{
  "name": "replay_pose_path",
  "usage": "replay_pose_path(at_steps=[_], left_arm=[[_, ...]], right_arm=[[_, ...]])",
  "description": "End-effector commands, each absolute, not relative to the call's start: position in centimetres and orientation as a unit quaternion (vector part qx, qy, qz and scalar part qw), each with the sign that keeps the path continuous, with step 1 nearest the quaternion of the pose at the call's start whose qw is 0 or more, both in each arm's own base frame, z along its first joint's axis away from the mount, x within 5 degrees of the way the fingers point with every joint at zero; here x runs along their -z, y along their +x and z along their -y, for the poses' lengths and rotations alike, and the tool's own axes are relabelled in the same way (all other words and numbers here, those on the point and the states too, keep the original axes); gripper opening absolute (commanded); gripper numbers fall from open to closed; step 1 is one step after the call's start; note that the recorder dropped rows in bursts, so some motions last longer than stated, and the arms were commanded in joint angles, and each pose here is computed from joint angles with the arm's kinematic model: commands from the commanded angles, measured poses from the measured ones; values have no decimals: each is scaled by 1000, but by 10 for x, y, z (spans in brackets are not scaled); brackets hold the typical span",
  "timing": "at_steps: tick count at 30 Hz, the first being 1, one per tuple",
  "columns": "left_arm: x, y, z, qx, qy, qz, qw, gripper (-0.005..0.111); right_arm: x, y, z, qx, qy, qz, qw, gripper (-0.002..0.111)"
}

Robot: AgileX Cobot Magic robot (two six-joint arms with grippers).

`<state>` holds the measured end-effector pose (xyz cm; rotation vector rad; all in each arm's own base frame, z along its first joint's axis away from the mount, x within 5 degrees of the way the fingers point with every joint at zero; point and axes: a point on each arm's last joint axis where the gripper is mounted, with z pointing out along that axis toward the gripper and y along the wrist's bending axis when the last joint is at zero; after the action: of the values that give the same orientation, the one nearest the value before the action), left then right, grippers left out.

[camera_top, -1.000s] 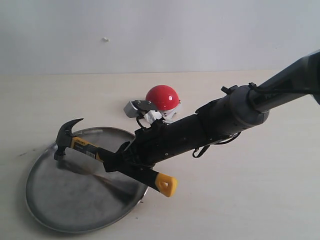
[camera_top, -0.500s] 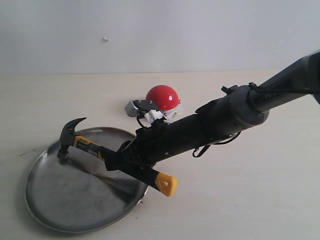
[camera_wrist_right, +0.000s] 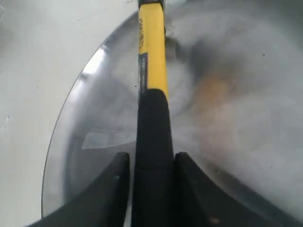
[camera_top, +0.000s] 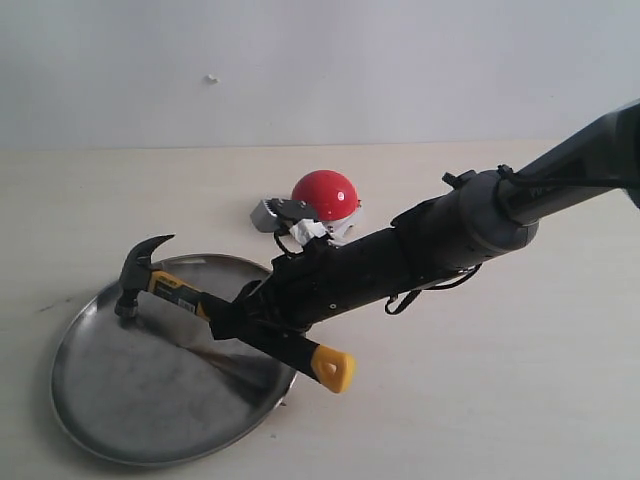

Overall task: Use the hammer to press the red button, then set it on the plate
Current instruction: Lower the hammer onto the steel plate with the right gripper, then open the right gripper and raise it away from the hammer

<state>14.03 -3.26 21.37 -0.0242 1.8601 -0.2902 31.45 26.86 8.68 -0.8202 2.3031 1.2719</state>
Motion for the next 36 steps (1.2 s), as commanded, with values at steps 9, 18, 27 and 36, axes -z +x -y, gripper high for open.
replay_pose_path(at_steps=[9, 18, 27, 36], left_arm=[[-214, 139, 32, 125, -11, -796, 592, 0], [-214, 139, 32, 125, -11, -796, 592, 0], [-214, 139, 32, 125, -11, -796, 592, 0], [-214, 139, 32, 125, -11, -796, 592, 0]], right_arm=[[-97, 324, -268, -443, -276, -825, 219, 51], [-156, 332, -260, -409, -274, -817, 299, 52], [-252, 319, -232, -287, -331, -803, 404, 11], [-270, 282, -189, -206, -267, -821, 460, 0]])
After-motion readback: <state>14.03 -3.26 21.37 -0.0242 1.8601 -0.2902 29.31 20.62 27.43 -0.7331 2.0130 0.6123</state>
